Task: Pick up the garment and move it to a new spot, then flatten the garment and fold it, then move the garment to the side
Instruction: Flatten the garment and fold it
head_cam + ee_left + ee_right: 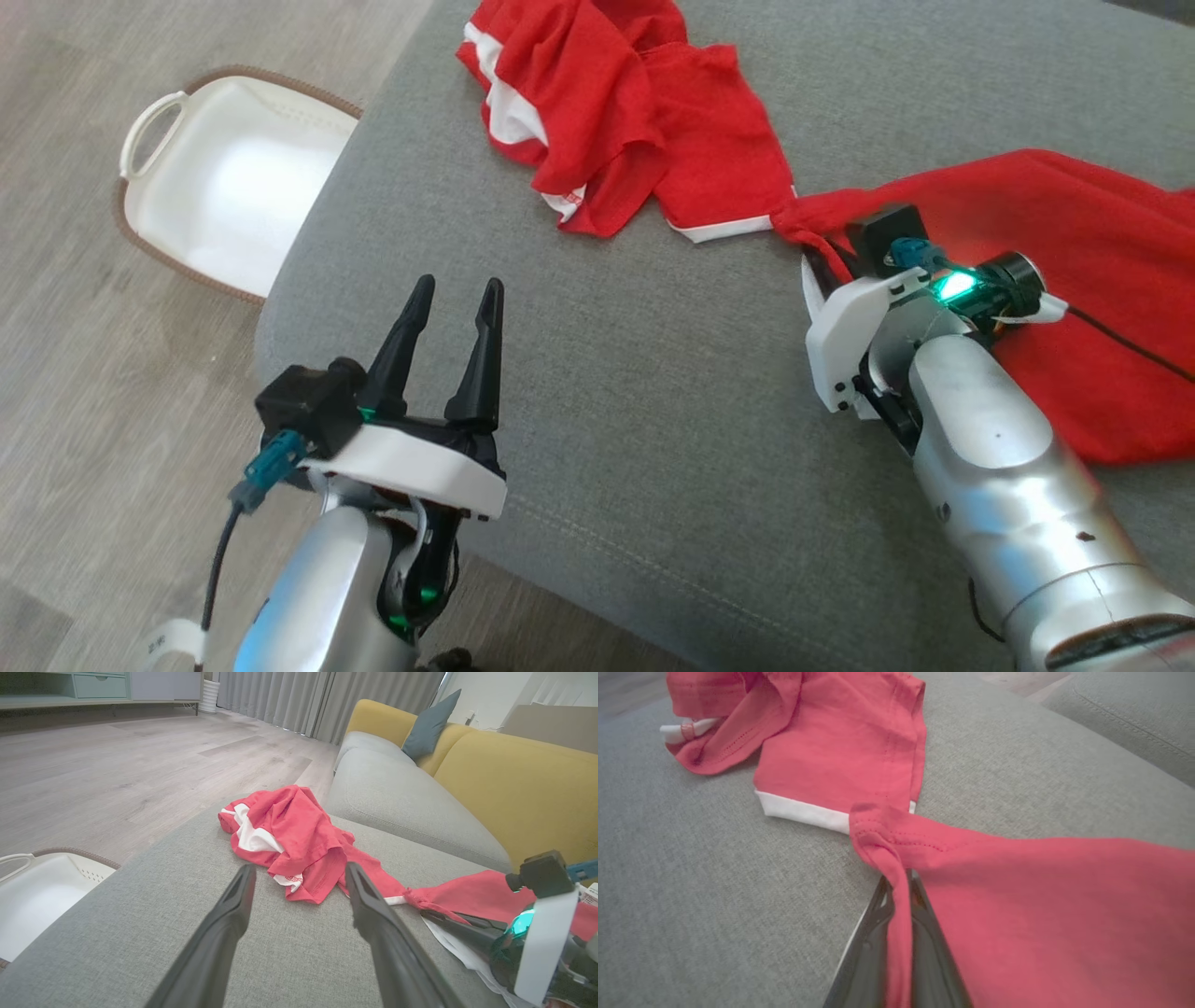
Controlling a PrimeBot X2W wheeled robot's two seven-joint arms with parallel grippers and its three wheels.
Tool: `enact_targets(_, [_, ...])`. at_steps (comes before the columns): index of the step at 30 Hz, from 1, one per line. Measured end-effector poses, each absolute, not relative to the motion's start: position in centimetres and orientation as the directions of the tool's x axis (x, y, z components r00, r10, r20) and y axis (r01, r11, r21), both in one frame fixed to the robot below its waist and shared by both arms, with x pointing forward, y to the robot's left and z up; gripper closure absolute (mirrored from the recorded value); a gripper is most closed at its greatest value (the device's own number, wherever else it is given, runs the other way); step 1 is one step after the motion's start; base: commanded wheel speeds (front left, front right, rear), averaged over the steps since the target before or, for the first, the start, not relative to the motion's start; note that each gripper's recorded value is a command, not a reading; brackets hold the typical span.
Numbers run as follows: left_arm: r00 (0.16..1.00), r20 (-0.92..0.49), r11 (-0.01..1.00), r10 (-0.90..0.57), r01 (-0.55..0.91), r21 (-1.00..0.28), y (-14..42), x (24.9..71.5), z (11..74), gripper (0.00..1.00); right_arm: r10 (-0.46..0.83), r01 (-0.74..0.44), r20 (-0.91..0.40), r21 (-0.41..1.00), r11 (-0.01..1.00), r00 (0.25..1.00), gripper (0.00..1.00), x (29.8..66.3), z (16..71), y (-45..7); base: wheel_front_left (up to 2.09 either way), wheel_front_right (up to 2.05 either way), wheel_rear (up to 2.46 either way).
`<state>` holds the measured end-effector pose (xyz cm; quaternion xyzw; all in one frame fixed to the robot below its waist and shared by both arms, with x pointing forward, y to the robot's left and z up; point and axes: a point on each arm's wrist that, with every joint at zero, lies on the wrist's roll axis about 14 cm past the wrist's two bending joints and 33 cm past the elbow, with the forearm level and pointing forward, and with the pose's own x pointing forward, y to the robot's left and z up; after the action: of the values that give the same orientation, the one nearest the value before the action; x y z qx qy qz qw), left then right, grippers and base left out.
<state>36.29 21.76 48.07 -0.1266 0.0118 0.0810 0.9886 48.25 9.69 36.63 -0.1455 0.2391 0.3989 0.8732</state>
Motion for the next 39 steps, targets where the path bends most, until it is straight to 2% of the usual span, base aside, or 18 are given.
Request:
enact_targets(7, [0.99,-0.032,0.957,0.138,-0.141,-0.254,21.1,36.7,48.3,0.0,0.637,-0.718,-0.443,-0.021,0.696,0.631,1.0,48.9,38.9,8.4,0.0,0.0,0.0])
enact_targets(14, [0.998,0.001,0.965,0.068,-0.066,-0.253,19.2,37.8,49.0,0.0,0.602,-0.605,-0.222,0.065,0.794,0.767,1.0,50.8,45.5,5.0,0.0,0.0,0.0])
enact_targets(20, [0.999,0.015,0.962,-0.047,0.049,-0.269,15.5,39.2,49.0,0.0,0.385,-0.383,-0.014,0.07,0.921,0.923,1.0,53.2,52.6,-4.3,0.0,0.0,0.0])
enact_targets(25, [0.986,0.051,0.946,-0.156,0.164,-0.278,11.8,40.6,49.9,0.0,0.113,-0.114,0.02,0.036,0.993,0.993,1.0,51.1,54.7,-15.6,0.0,0.0,0.0])
enact_targets(29, [0.974,0.059,0.934,-0.22,0.228,-0.276,9.6,41.3,49.9,0.0,-0.101,0.101,-0.007,0.019,0.995,0.995,1.0,47.4,54.7,-23.8,0.0,0.0,0.0])
enact_targets(33, [0.963,0.059,0.92,-0.265,0.27,-0.285,8.0,41.9,49.7,0.0,-0.301,0.3,-0.049,-0.033,0.953,0.952,1.0,43.4,53.7,-30.6,0.0,0.0,0.0])
enact_targets(34, [0.963,0.059,0.92,-0.265,0.27,-0.285,8.0,41.9,49.7,0.0,-0.301,0.3,-0.049,-0.033,0.953,0.952,1.0,43.4,53.7,-30.6,0.0,0.0,0.0])
enact_targets(39, [0.955,0.051,0.912,-0.294,0.296,-0.285,7.0,42.3,49.3,0.0,-0.447,0.442,-0.104,-0.067,0.894,0.889,1.0,40.3,52.0,-35.2,0.0,0.0,0.0])
